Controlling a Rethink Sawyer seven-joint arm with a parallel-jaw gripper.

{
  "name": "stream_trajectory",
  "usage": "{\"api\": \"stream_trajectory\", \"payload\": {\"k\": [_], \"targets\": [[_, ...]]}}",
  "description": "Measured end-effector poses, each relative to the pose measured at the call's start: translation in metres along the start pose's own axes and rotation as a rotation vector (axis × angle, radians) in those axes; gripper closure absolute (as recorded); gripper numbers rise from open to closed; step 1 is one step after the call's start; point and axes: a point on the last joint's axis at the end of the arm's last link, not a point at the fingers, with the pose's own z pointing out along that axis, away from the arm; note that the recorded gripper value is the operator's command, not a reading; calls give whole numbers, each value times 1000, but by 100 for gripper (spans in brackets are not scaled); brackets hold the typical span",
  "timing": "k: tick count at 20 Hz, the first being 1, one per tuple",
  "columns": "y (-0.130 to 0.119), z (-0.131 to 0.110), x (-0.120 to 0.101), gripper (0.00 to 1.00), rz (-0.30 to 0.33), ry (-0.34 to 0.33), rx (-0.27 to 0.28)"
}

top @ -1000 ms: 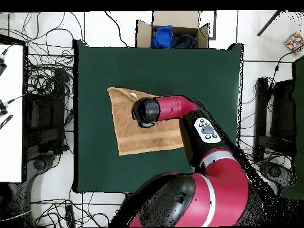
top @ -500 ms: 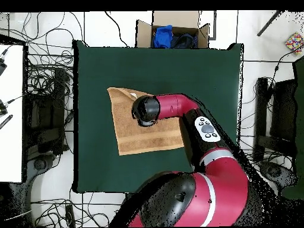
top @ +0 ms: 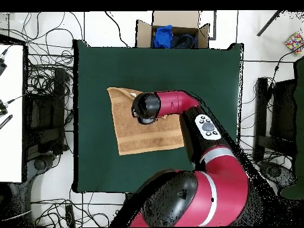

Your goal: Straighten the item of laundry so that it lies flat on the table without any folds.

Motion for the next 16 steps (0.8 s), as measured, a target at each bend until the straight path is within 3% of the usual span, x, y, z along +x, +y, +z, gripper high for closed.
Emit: {"api": "stream_trajectory", "payload": {"k": [16], "targets": [[-1,0,-1,0,5,0,-7]]}}
